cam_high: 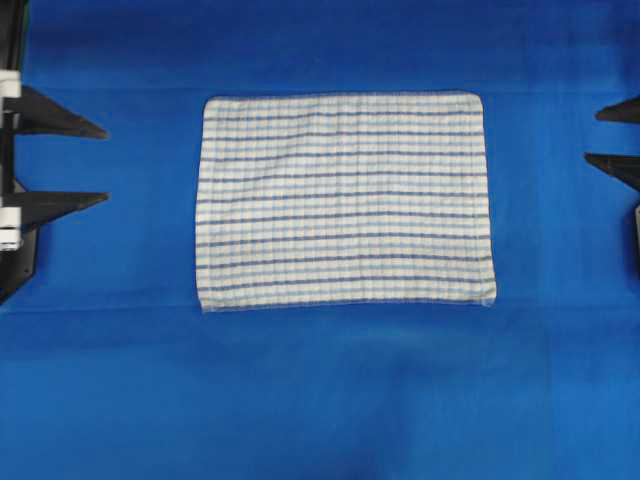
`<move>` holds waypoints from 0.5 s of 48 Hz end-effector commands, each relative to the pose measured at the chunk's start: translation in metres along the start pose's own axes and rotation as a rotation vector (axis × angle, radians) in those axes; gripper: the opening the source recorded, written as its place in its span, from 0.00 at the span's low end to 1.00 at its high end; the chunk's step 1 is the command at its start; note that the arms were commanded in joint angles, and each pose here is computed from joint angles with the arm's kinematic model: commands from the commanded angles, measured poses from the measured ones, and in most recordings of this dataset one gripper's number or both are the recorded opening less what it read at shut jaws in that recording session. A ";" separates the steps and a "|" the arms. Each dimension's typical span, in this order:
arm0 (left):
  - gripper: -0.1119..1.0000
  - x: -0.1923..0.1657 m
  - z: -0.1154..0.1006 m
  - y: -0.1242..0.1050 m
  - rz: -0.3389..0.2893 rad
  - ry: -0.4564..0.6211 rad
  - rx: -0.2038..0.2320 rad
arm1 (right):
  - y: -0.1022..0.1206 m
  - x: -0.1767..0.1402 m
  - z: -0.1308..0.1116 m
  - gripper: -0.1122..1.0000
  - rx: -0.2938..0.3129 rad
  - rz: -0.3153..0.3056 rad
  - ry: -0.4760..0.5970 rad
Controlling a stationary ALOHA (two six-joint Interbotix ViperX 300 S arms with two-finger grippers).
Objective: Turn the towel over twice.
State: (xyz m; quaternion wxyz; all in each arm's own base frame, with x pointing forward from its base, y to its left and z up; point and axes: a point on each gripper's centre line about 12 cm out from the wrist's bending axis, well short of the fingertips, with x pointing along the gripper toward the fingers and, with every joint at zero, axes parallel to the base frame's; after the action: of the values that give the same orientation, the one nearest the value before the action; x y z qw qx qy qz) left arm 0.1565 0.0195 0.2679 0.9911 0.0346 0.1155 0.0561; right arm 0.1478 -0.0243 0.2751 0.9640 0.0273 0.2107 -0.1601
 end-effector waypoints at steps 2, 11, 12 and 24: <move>0.80 -0.010 -0.004 0.000 0.008 -0.039 -0.008 | -0.004 -0.003 -0.008 0.65 0.014 0.005 -0.018; 0.80 -0.014 -0.020 -0.001 0.007 -0.038 -0.041 | -0.008 0.002 -0.034 0.65 0.008 -0.012 0.017; 0.80 -0.013 -0.023 -0.001 0.006 -0.030 -0.045 | -0.009 0.003 -0.037 0.64 0.009 -0.016 0.024; 0.80 -0.009 -0.042 -0.003 0.005 0.000 -0.078 | -0.010 0.012 -0.057 0.62 0.049 -0.031 0.058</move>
State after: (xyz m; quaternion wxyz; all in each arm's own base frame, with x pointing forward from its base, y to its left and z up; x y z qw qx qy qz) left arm 0.1367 0.0172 0.2227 0.9904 -0.0042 0.1239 0.0611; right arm 0.1302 -0.0305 0.2170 0.9528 0.0537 0.2387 -0.1796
